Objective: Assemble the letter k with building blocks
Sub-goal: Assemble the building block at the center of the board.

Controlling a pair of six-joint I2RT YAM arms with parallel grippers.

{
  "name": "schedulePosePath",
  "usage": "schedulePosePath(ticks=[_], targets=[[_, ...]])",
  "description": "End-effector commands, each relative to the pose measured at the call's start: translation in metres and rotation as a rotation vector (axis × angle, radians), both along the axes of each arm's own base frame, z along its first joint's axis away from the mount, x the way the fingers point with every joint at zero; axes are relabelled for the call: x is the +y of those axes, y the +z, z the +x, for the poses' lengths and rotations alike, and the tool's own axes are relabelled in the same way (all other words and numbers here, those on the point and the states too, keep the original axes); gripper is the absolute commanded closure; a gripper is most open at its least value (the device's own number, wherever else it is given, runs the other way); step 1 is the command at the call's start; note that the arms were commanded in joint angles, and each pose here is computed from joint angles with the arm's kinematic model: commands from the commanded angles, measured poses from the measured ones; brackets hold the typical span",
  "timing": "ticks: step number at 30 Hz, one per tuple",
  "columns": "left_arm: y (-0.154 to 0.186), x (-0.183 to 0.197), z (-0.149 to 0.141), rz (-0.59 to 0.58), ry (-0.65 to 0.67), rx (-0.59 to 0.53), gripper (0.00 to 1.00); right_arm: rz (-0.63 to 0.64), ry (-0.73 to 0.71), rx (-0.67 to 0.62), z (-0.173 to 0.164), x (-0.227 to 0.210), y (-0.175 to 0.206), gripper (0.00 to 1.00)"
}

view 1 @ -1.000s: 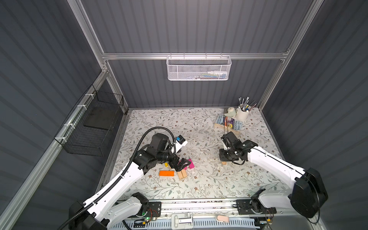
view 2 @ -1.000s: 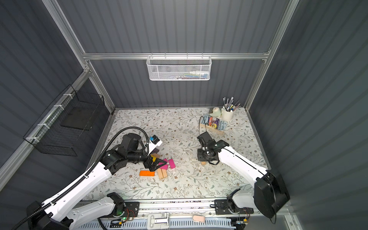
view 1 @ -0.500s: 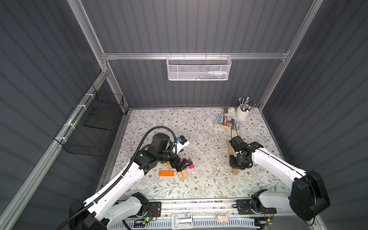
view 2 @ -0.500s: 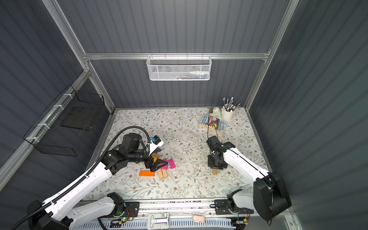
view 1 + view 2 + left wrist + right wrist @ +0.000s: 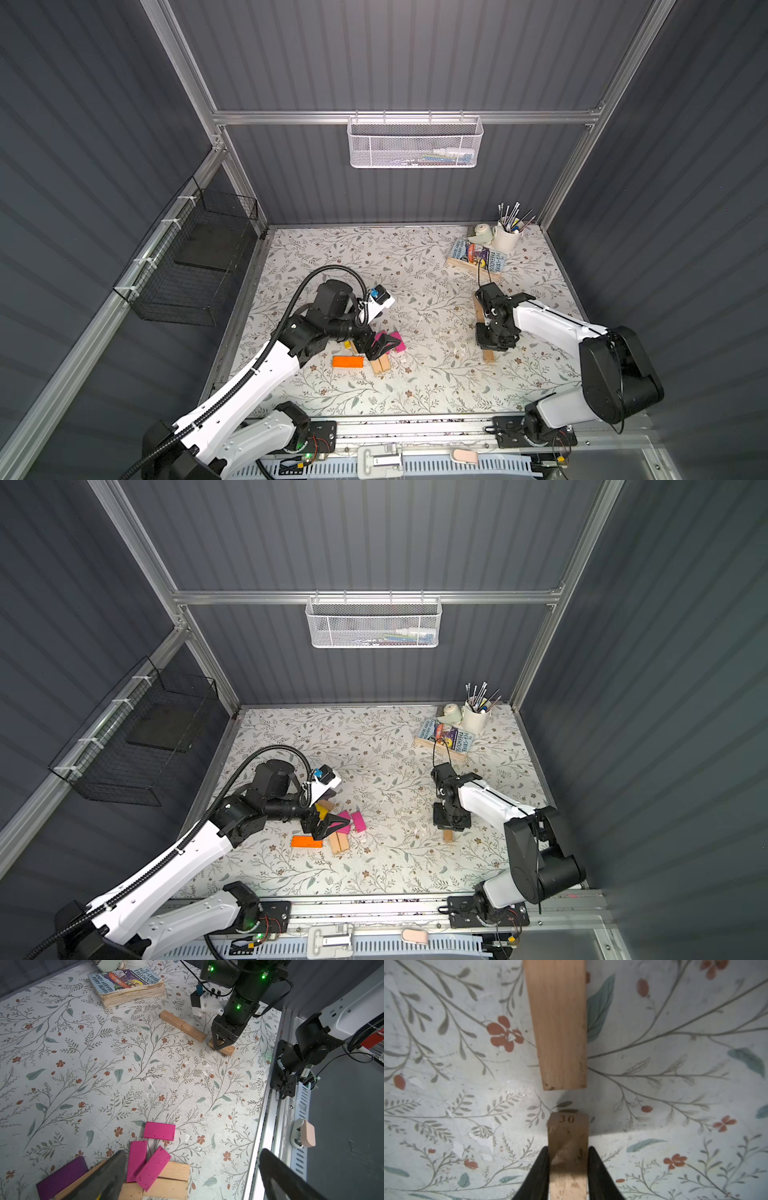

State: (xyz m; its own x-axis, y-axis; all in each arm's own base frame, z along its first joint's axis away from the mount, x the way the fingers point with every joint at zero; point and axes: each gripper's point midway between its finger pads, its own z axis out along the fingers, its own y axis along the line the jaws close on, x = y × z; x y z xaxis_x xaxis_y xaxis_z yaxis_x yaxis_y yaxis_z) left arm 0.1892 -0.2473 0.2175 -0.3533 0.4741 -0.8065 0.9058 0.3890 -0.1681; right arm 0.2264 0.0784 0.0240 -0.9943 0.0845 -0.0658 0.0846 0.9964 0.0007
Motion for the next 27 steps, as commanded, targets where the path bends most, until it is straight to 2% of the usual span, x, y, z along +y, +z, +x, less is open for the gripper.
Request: schedulePosePath(ticks=[1, 10, 21, 27], targets=[[-0.001, 0.000, -0.004, 0.005, -0.023, -0.025, 0.00, -0.014, 0.004, 0.003, 0.000, -0.004, -0.004, 0.66], [-0.004, 0.000, -0.003, 0.014, -0.019, -0.024, 0.00, -0.016, 0.008, 0.014, -0.001, -0.004, -0.006, 0.64], [0.000, -0.013, -0.010, 0.024, -0.111, -0.113, 0.00, -0.025, 0.008, -0.020, 0.006, -0.006, -0.002, 0.68], [-0.007, -0.014, -0.011, 0.052, -0.112, -0.103, 0.00, -0.014, 0.010, -0.010, 0.007, -0.005, -0.005, 0.70]])
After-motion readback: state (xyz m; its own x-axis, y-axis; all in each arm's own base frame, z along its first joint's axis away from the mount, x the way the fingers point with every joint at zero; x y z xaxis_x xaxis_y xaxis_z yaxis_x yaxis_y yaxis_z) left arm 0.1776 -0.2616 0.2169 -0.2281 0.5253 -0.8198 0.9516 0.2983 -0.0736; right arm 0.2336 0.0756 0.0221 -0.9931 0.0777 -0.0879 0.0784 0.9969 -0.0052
